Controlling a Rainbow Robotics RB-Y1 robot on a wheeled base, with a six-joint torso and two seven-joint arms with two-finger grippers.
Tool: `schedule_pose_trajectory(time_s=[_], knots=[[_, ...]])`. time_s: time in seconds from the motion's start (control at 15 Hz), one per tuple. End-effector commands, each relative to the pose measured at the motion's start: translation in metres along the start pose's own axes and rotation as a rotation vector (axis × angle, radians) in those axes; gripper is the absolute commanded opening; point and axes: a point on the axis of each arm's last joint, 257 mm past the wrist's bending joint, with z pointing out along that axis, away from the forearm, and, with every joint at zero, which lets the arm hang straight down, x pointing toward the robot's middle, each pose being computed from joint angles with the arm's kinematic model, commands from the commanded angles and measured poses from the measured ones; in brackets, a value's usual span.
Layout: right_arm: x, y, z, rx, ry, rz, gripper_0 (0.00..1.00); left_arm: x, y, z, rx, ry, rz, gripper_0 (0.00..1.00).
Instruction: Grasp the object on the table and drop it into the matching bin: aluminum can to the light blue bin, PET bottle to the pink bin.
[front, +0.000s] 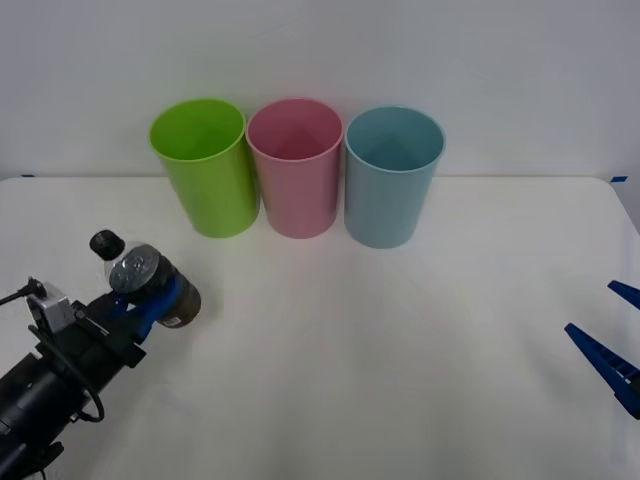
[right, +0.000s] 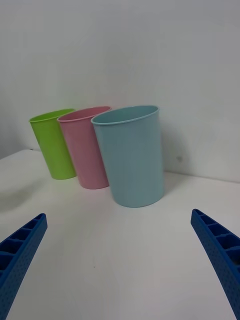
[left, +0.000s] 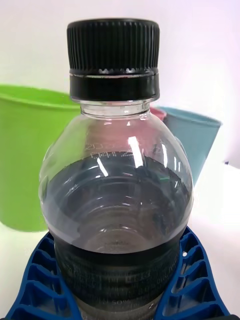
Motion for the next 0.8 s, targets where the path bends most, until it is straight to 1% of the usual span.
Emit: schedule_pose_trajectory(time_s=[0.07, 0.2, 0.27, 0.47, 0.67, 0.73, 0.8], knots=[[0.0, 0.0, 0.0, 0.0, 0.0, 0.0, 1.0, -0.032, -0.016, 0.018, 0.022, -0.043, -0.026, 0.0], [0.0, 0.0, 0.0, 0.0, 0.0, 0.0, 1.0, -0.054, -0.028, 0.033, 0.044, -0.072, -0.041, 0.0], [0.0, 0.0, 0.0, 0.0, 0.0, 0.0, 1.0, -0.062, -0.033, 0.04, 0.057, -0.083, -0.024, 0.0], [0.0, 0.0, 0.0, 0.0, 0.0, 0.0, 1.0, -0.087, -0.047, 0.07, 0.104, -0.134, -0.014, 0.0], [0.0, 0.0, 0.0, 0.0, 0.0, 0.0, 1.0, -0.116, -0.056, 0.097, 0.106, -0.185, -0.015, 0.0], [0.0, 0.0, 0.0, 0.0, 0.0, 0.0, 1.0, -0.133, -0.06, 0.108, 0.107, -0.212, -0.044, 0.0], [0.0, 0.0, 0.0, 0.0, 0.0, 0.0, 1.0, -0.145, -0.063, 0.116, 0.11, -0.224, -0.059, 0.0]])
